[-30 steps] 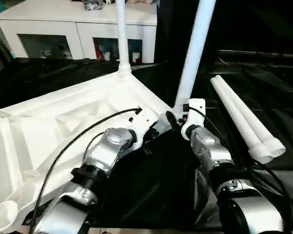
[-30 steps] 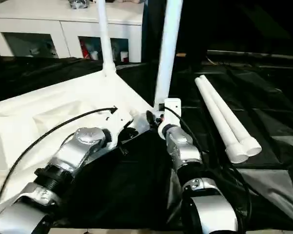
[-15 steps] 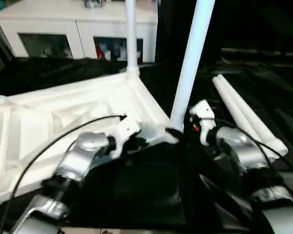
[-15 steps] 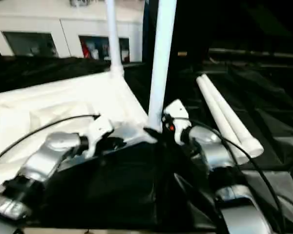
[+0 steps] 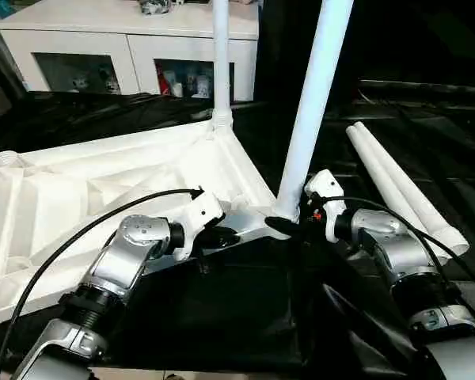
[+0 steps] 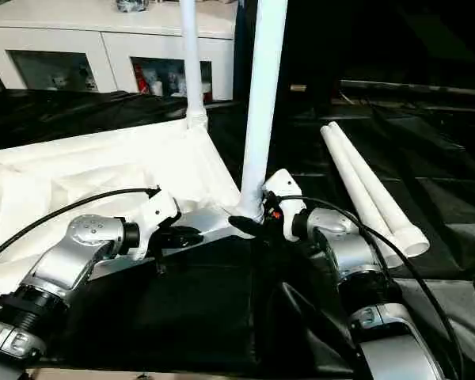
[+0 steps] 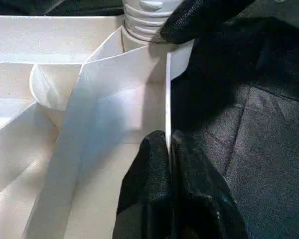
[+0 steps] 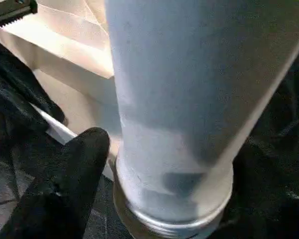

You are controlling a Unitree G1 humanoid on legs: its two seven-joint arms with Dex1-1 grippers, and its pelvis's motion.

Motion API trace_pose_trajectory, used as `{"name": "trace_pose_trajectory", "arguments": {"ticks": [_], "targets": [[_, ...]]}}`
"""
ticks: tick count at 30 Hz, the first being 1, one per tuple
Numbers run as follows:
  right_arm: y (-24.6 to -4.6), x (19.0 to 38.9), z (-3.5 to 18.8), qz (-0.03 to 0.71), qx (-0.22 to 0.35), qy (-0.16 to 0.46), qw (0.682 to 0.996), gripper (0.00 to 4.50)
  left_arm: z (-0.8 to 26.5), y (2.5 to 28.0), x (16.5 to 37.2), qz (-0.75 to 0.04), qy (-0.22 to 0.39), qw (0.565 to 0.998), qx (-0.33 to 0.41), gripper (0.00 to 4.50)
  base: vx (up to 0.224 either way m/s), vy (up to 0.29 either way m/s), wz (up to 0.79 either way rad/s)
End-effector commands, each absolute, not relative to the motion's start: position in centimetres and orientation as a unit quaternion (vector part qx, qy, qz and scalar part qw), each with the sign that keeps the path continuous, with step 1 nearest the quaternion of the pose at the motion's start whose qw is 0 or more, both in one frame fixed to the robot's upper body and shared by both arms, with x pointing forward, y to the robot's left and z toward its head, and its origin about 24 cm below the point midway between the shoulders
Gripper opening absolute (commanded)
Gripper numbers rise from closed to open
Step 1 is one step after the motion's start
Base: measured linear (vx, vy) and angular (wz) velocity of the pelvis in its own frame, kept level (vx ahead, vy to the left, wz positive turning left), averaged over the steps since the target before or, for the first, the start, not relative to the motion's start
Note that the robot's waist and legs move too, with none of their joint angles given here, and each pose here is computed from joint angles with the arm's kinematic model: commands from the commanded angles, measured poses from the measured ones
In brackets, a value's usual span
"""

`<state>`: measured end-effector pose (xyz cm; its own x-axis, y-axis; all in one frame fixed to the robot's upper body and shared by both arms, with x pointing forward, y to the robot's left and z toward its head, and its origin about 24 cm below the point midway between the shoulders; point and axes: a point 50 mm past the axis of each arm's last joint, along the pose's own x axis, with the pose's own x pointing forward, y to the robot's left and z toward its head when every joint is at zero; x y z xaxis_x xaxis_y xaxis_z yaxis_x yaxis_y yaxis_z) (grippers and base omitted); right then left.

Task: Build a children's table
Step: Rotate leg to tighten

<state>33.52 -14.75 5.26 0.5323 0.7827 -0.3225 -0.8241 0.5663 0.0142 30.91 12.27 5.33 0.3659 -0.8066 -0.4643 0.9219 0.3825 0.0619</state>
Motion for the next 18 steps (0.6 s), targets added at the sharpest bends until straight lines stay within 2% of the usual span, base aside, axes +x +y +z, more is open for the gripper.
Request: {"name": "trace_pose_trajectory", "arguments": {"ticks": [1,2,7,9,10,13,15,16,17,18], "targets": [[-14.8,33.4,5.3,0.464,-0.066,0.147,0.871,3.50,6.8,11.7,30.8,-0.554,0.135,0.810,0.136,0.00,0.000,0.000,0.00],[-14.8,33.4,5.3,0.464,-0.066,0.148,0.871,3.23,6.7,11.7,30.8,-0.554,0.135,0.810,0.135,0.00,0.000,0.000,0.00],[-14.7,33.3,5.0,0.456,-0.045,0.155,0.875,2.91,6.7,11.7,30.8,-0.555,0.138,0.810,0.130,0.00,0.000,0.000,0.00],[-14.7,33.5,4.6,0.431,-0.031,0.161,0.887,2.81,6.6,11.5,31.0,-0.545,0.142,0.816,0.126,0.00,0.000,0.000,0.00],[-14.8,34.0,4.0,0.381,-0.022,0.170,0.908,2.80,6.6,11.2,31.5,-0.525,0.144,0.830,0.125,0.00,0.000,0.000,0.00],[-14.6,34.5,3.3,0.319,-0.008,0.184,0.930,2.75,6.5,10.7,32.3,-0.494,0.148,0.848,0.125,0.00,0.000,0.000,0.00],[-14.2,34.9,2.6,0.240,0.013,0.199,0.950,2.75,6.3,10.1,33.2,-0.451,0.156,0.869,0.130,0.00,0.000,0.000,0.00],[-14.2,34.9,2.6,0.240,0.013,0.199,0.950,2.75,6.3,10.1,33.2,-0.451,0.156,0.869,0.130,0.00,0.000,0.000,0.00],[-13.9,35.2,2.0,0.174,0.026,0.213,0.961,2.74,6.2,9.6,34.1,-0.409,0.166,0.888,0.128,0.00,0.000,0.000,0.00],[-13.4,35.4,1.7,0.138,0.031,0.221,0.965,2.74,6.2,9.1,34.6,-0.384,0.174,0.898,0.126,0.00,0.000,0.000,0.00]]}}
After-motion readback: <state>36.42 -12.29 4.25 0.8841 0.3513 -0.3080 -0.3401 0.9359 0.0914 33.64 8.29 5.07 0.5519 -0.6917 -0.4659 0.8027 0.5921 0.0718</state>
